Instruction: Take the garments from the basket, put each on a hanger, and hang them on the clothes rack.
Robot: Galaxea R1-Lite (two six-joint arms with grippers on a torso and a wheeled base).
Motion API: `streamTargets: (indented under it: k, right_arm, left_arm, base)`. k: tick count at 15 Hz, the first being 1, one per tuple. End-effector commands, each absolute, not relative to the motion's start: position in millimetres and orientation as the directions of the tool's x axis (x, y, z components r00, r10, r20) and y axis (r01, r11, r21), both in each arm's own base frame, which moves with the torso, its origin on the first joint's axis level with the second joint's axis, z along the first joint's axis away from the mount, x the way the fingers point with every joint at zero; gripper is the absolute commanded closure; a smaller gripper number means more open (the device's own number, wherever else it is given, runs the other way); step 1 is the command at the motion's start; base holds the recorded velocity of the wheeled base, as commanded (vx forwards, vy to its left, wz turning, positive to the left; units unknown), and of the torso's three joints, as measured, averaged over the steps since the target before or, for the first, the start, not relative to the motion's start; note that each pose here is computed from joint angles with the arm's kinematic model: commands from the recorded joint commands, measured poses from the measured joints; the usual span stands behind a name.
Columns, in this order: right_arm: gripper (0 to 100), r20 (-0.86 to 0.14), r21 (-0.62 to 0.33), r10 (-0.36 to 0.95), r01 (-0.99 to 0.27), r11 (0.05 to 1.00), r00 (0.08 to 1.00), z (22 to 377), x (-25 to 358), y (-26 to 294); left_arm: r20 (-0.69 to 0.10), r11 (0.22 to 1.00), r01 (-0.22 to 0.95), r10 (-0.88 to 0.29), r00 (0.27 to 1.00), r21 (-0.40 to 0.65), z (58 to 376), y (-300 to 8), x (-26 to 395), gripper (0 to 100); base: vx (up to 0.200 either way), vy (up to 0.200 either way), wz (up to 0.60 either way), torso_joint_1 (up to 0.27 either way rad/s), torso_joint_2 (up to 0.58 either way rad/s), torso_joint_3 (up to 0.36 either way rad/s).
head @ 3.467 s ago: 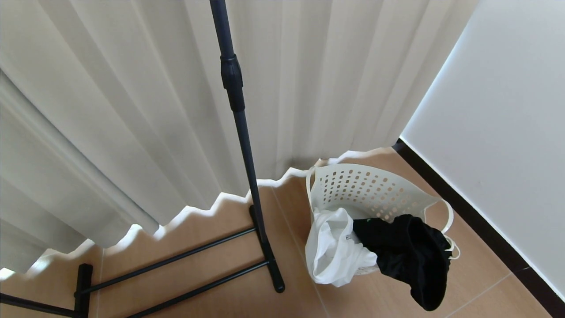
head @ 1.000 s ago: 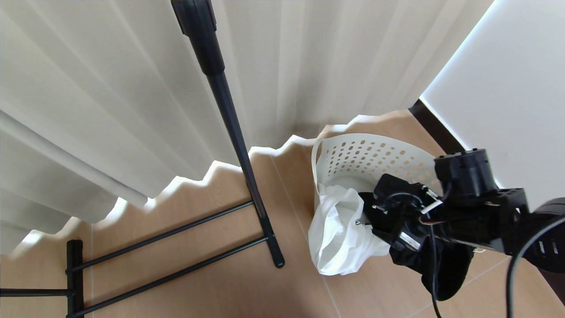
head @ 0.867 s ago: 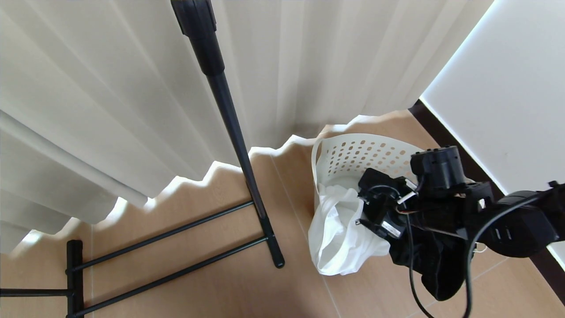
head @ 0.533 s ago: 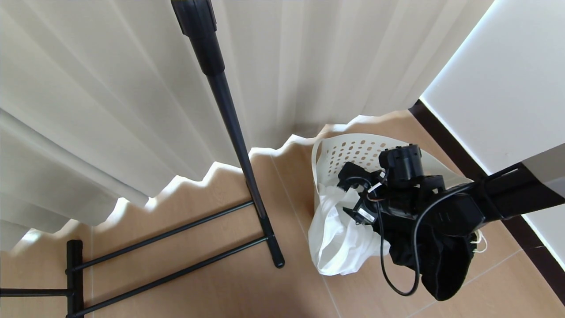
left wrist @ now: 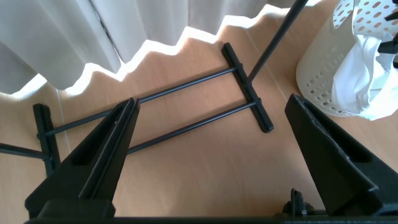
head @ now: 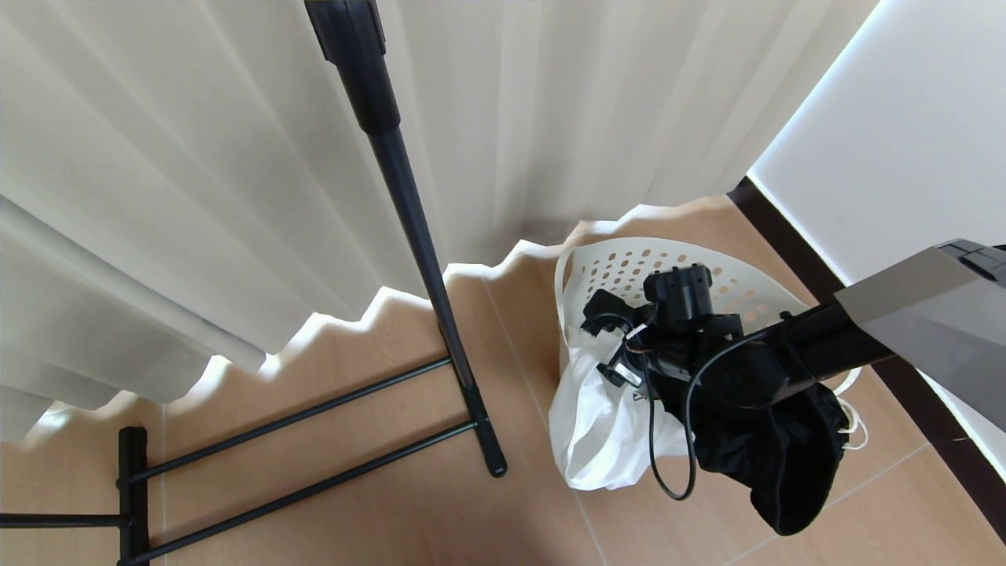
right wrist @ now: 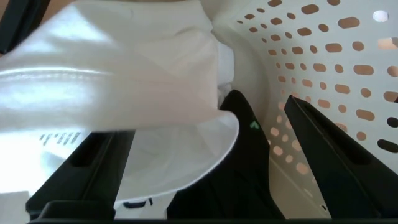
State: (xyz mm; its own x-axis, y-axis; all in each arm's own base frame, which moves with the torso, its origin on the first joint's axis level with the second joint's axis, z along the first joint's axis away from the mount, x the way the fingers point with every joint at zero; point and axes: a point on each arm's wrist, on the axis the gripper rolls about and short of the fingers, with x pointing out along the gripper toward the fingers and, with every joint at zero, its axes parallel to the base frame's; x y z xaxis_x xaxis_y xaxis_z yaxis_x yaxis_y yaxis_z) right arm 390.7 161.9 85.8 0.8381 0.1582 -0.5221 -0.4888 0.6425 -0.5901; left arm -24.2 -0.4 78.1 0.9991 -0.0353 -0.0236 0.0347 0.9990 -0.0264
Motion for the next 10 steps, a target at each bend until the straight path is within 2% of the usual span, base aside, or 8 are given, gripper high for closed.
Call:
streamTargets:
  k: [1,4,5,10]
  right_arm:
    - [0,-0.518,-0.590,0.157,-0.485,0.646,0.841,78.6,398.5,163.5]
    - [0,-0.485,-0.594,0.166,-0.463,0.658,0.859,75.8,401.6,164.9]
    - [100,-0.480,-0.594,0.169,-0.461,0.660,0.861,75.3,402.2,165.2]
    - [100,-0.487,-0.579,0.178,-0.469,0.668,0.855,73.2,398.3,163.8]
  left_arm:
    - [-0.023,0.999,0.035,-0.035,0.999,-0.027,78.2,-0.4,-24.3,0]
    - [-0.023,0.999,0.035,-0.035,0.999,-0.027,78.2,-0.4,-24.3,0]
    - [-0.023,0.999,0.035,-0.035,0.999,-0.027,78.2,-0.4,-24.3,0]
    - [-0.023,0.999,0.036,-0.037,0.999,-0.027,78.2,-0.5,-24.3,0]
  base:
    - [0.000,0.000,0.00,0.000,0.00,0.000]
    - [0.000,0.000,0.00,0.000,0.00,0.000]
    - [0.000,0.000,0.00,0.000,0.00,0.000]
    - [0.000,0.000,0.00,0.000,0.00,0.000]
